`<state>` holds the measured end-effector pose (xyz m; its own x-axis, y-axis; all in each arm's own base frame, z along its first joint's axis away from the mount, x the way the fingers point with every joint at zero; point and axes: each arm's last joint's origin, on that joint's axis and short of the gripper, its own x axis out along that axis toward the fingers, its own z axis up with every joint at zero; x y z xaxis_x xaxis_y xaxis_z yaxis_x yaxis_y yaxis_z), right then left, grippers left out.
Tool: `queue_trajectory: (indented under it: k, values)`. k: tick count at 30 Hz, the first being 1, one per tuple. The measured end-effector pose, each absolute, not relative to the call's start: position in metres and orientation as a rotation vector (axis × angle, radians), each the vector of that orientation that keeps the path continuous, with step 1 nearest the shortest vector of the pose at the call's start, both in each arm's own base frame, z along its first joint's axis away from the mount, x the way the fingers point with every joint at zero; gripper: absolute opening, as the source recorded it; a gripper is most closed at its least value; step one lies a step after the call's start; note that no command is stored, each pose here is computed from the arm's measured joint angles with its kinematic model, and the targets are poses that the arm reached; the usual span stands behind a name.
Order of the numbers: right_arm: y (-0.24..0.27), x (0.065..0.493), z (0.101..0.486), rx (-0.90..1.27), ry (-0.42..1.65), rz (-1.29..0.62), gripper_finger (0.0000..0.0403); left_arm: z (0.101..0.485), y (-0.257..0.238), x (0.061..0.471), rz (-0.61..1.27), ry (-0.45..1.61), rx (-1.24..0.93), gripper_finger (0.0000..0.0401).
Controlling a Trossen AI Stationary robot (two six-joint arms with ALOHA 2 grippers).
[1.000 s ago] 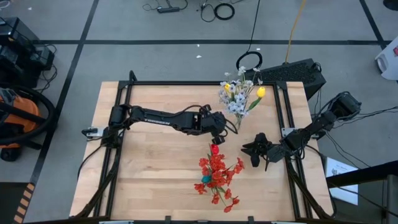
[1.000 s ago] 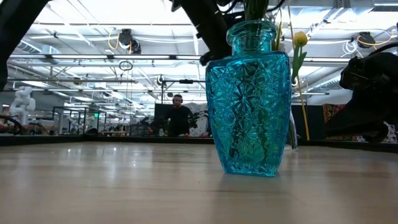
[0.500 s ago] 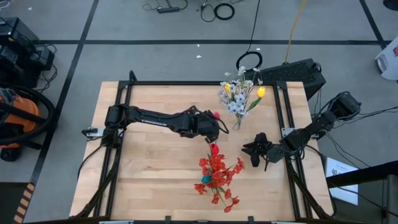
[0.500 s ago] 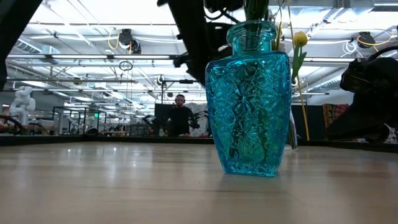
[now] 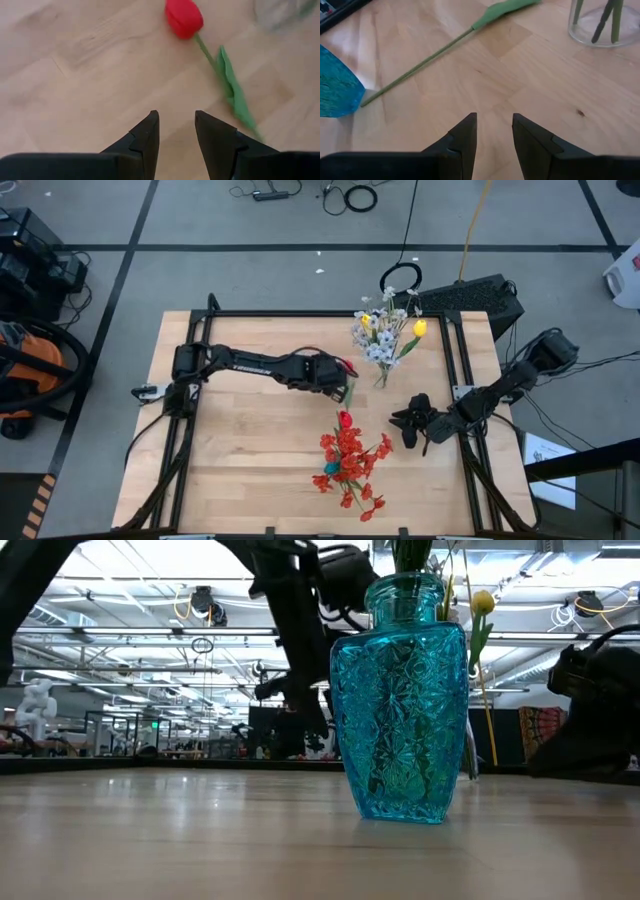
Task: Sort flowers into vase by color
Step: Put the red flower into the blue vase
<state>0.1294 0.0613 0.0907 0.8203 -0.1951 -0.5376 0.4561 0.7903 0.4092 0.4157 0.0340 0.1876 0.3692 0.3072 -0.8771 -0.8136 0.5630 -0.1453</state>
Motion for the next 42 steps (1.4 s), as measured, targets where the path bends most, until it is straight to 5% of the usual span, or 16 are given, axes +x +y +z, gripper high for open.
queue_trajectory:
  k: [9,29,42]
  values:
    - [0.061,0.129,0.086,0.577,0.516,-0.395,0.0116,0.156,0.046,0.439,0.653,0.888,-0.821,0.0132]
    - [0.061,0.129,0.084,0.579,0.515,-0.402,0.0116,0.168,0.042,0.457,0.648,0.850,-0.797,0.0132]
    - [0.061,0.130,0.085,0.585,0.509,-0.398,0.0116,0.126,0.033,0.466,0.662,0.908,-0.800,0.0132]
